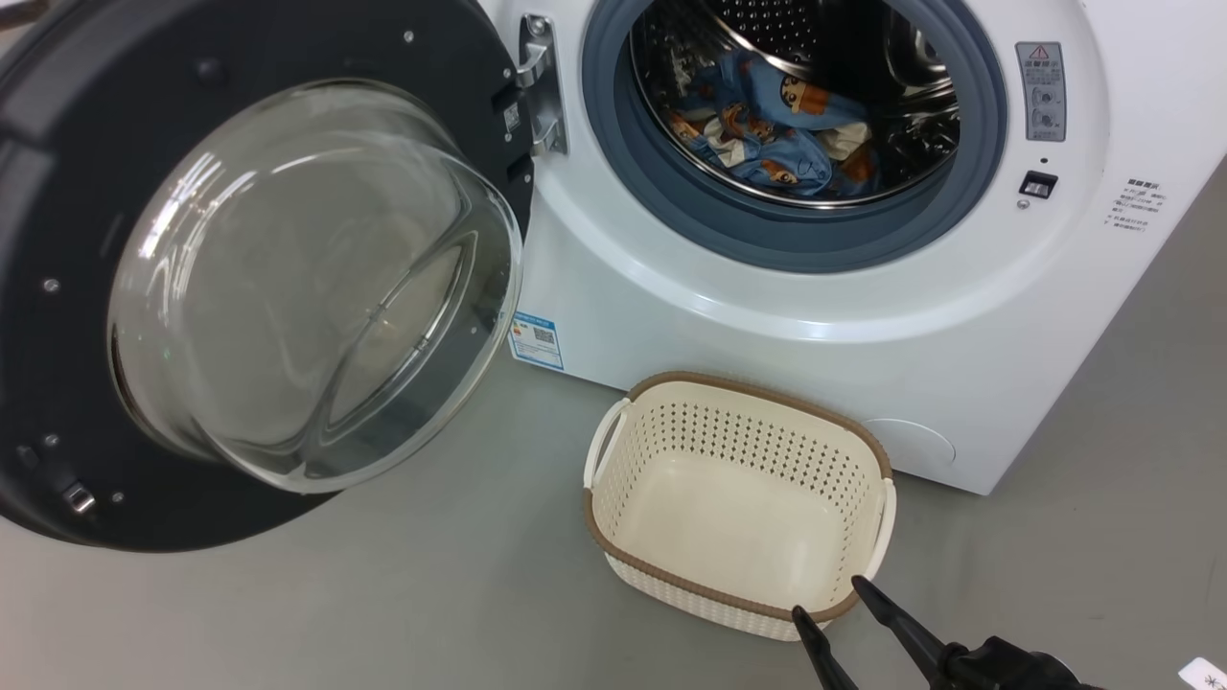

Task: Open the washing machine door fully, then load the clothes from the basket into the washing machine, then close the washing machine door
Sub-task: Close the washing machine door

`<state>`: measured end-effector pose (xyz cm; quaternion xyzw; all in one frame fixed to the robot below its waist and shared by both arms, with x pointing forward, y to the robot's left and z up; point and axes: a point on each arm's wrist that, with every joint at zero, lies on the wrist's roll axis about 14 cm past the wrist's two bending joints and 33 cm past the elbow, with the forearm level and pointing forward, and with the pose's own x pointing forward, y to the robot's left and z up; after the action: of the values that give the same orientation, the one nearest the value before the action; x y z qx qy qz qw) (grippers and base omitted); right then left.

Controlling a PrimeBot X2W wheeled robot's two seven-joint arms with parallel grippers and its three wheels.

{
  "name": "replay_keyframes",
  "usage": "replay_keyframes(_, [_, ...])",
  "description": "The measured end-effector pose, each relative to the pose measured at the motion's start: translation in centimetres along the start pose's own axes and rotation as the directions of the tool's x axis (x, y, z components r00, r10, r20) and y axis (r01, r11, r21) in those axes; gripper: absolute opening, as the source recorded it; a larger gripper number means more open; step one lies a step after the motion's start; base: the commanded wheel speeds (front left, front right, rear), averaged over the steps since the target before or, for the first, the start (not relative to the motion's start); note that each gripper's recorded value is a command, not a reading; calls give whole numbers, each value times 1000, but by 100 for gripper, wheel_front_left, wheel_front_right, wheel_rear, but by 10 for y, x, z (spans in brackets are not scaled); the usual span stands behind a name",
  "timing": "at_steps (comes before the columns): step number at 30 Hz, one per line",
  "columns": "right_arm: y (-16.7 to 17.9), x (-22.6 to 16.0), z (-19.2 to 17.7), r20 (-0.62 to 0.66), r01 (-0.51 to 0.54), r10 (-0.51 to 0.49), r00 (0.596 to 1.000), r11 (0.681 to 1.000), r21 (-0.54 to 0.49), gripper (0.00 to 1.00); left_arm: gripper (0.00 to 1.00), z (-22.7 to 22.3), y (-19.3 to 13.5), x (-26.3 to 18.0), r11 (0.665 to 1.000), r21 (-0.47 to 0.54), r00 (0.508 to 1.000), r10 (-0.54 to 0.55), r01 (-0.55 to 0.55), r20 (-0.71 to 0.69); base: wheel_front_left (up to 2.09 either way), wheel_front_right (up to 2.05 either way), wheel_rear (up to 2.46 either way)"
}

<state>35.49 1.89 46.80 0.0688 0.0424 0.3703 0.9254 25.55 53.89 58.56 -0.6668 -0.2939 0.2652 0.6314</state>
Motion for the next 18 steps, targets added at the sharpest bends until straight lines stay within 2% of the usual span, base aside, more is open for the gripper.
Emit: replay_keyframes(18, [-10,1,-11,-27,9,-8,1000,1000,14,100,0,-28,22,6,998,32,991,62,-59,-118,0,0,0])
